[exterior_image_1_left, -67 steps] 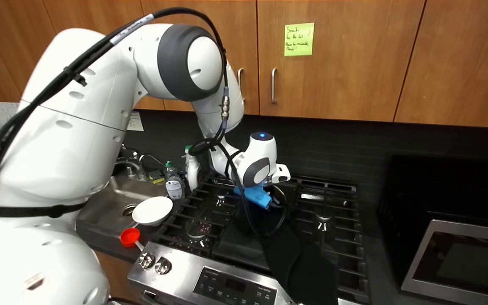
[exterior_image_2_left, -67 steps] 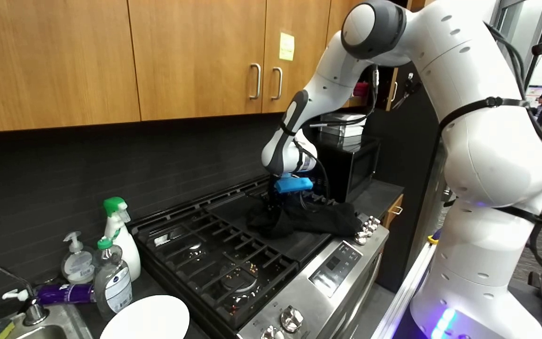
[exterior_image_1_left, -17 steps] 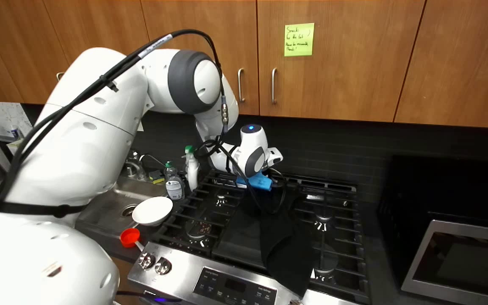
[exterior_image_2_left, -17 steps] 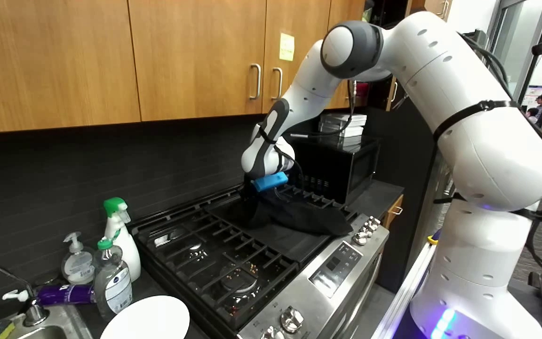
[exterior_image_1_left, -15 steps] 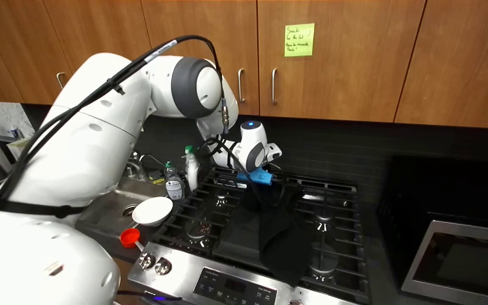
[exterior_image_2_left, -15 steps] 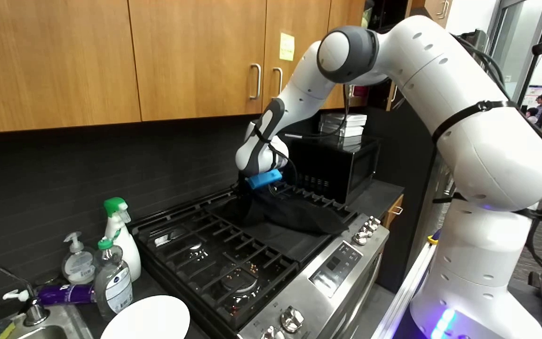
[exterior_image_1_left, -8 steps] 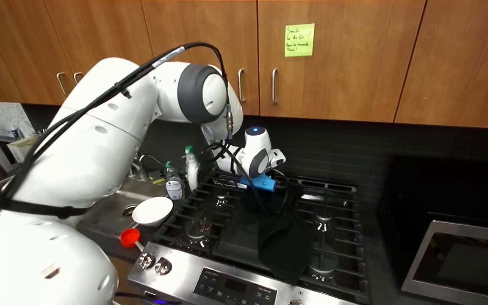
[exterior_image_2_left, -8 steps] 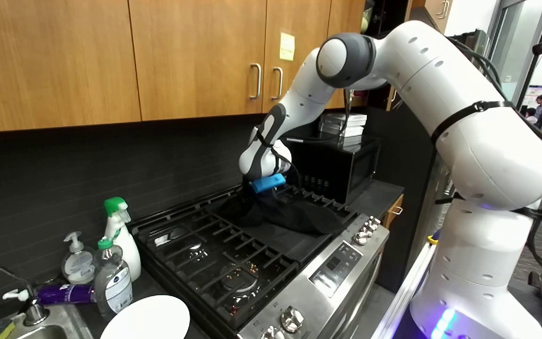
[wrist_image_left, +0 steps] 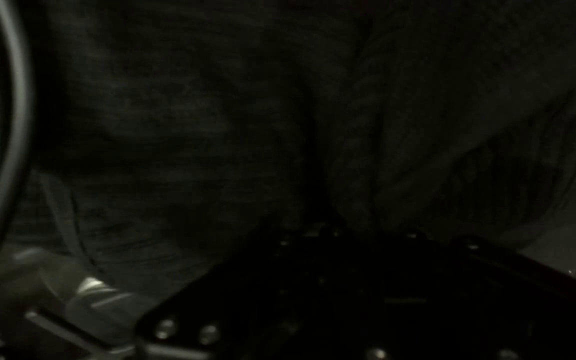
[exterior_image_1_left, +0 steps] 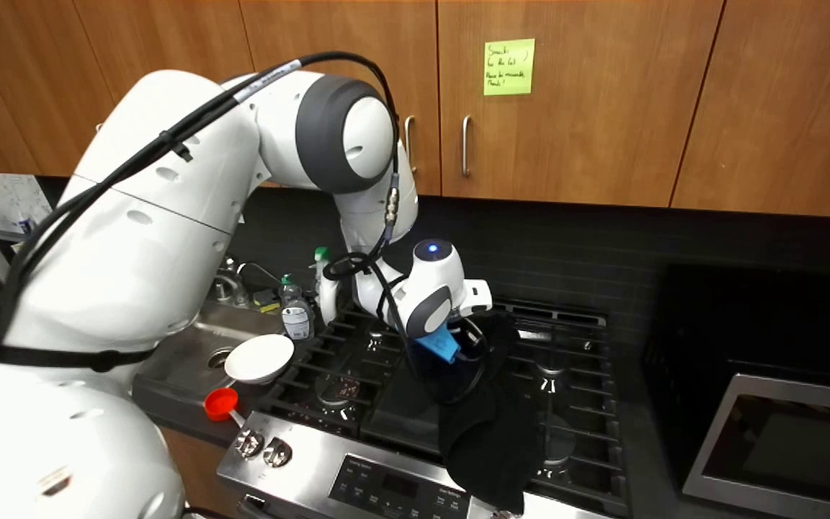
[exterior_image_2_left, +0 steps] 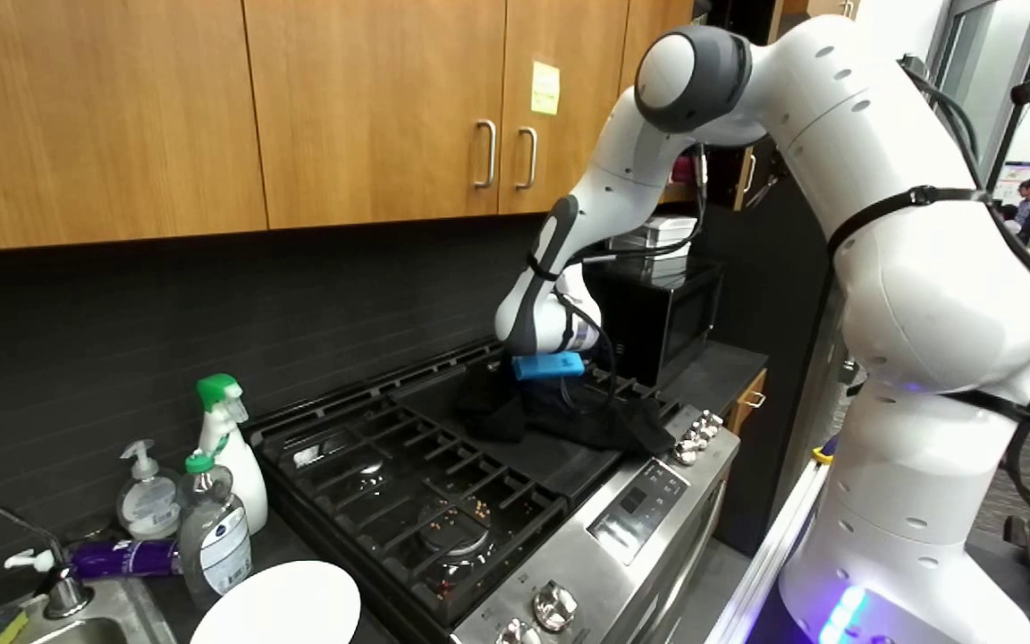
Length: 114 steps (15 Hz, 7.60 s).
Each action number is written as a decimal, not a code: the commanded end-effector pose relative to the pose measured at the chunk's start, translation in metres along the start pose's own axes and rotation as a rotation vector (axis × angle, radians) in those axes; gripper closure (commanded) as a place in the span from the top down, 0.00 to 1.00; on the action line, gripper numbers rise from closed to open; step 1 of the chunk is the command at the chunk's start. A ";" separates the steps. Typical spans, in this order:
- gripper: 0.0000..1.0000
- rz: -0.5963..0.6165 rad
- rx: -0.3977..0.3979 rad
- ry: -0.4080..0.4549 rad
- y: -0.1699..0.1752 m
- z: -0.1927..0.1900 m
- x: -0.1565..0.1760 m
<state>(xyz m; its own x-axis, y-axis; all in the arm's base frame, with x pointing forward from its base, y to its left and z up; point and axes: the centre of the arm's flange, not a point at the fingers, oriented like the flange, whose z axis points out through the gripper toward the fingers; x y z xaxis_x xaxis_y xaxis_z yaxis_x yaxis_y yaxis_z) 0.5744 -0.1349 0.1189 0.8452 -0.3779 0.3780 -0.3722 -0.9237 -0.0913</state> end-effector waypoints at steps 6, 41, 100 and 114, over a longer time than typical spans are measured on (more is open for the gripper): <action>0.04 0.193 -0.033 -0.136 0.038 -0.054 -0.126; 0.04 -0.239 0.036 -0.110 -0.065 0.011 0.038; 0.04 -0.283 -0.007 -0.135 -0.082 0.012 0.043; 0.04 0.063 -0.046 -0.295 0.026 -0.028 -0.082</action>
<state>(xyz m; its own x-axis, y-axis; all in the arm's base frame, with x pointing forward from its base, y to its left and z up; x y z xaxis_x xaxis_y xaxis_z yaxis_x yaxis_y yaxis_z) 0.5392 -0.1269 0.1217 0.9063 -0.3837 0.1773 -0.3808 -0.9232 -0.0513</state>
